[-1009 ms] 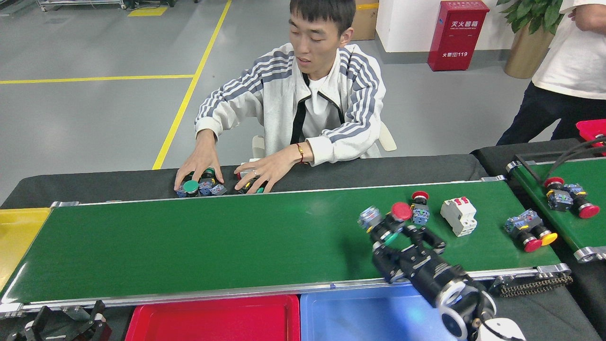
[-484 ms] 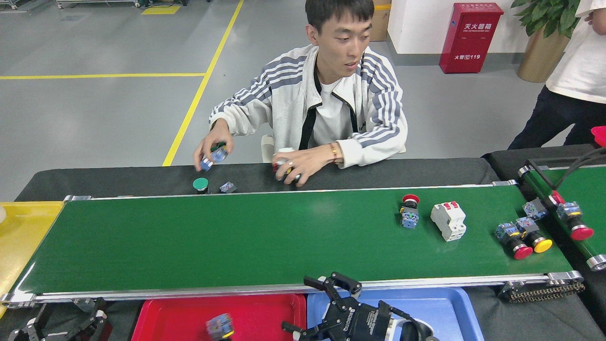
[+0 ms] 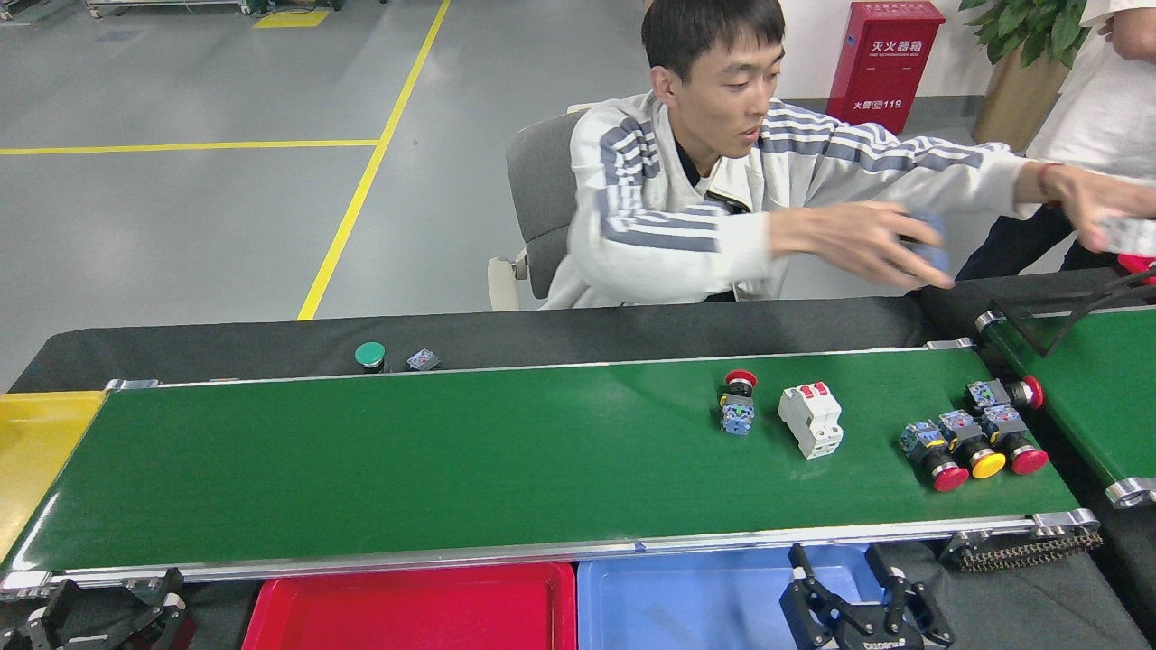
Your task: Pick switch part from conveyor to tray
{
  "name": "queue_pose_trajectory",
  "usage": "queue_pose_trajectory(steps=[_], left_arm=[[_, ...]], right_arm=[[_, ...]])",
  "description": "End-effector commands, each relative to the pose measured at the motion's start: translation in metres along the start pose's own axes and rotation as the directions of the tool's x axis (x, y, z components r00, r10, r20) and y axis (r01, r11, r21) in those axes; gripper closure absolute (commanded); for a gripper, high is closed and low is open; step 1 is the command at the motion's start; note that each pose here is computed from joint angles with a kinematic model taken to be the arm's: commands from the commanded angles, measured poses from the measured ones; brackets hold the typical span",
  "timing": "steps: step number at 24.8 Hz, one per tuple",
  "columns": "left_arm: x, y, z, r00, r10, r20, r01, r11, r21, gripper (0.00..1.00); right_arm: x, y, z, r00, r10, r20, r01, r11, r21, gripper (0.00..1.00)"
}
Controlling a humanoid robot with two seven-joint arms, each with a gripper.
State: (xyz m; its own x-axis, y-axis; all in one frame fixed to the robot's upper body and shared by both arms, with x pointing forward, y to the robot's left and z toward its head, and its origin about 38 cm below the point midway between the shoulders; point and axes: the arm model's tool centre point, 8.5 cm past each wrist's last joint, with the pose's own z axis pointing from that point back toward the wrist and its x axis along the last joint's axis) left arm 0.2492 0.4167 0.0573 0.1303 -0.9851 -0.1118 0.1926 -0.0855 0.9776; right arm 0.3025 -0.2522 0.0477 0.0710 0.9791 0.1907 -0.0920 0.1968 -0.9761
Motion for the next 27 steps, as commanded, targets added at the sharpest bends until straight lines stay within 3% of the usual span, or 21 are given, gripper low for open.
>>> queue_pose_trajectory(steps=[1, 4, 9, 17, 23, 24, 27], left_arm=[[-0.002, 0.007, -0.001, 1.000, -0.010, 0.003, 0.010, 1.000, 0.023, 0.00], [-0.002, 0.007, -0.001, 1.000, -0.008, 0.000, 0.008, 1.000, 0.023, 0.00], [-0.001, 0.009, -0.003, 1.000, -0.004, 0.000, 0.004, 1.000, 0.030, 0.00], [-0.002, 0.011, -0.005, 1.000, -0.003, -0.011, 0.003, 0.999, 0.036, 0.00], [-0.002, 0.012, -0.006, 1.000, -0.002, -0.011, 0.003, 0.999, 0.040, 0.00], [-0.002, 0.012, -0.006, 1.000, -0.002, -0.011, 0.003, 0.999, 0.042, 0.00], [-0.003, 0.013, -0.006, 1.000, -0.002, -0.014, 0.002, 0.999, 0.044, 0.00]], right_arm=[[-0.001, -0.017, -0.018, 1.000, 0.014, -0.022, -0.014, 0.999, -0.038, 0.10], [0.001, -0.028, -0.046, 0.999, 0.043, 0.000, -0.043, 0.999, -0.031, 0.09], [0.036, -0.028, -0.083, 0.987, 0.118, 0.105, -0.117, 0.993, -0.011, 0.08], [0.075, -0.007, -0.103, 0.971, 0.132, 0.198, -0.148, 0.986, 0.070, 0.03], [0.105, -0.001, -0.125, 0.971, 0.095, 0.217, -0.120, 0.987, 0.103, 0.04], [0.112, -0.001, -0.129, 0.967, 0.105, 0.233, -0.132, 0.986, 0.106, 0.09], [0.128, -0.001, -0.138, 0.949, 0.145, 0.279, -0.180, 0.978, 0.105, 0.52]])
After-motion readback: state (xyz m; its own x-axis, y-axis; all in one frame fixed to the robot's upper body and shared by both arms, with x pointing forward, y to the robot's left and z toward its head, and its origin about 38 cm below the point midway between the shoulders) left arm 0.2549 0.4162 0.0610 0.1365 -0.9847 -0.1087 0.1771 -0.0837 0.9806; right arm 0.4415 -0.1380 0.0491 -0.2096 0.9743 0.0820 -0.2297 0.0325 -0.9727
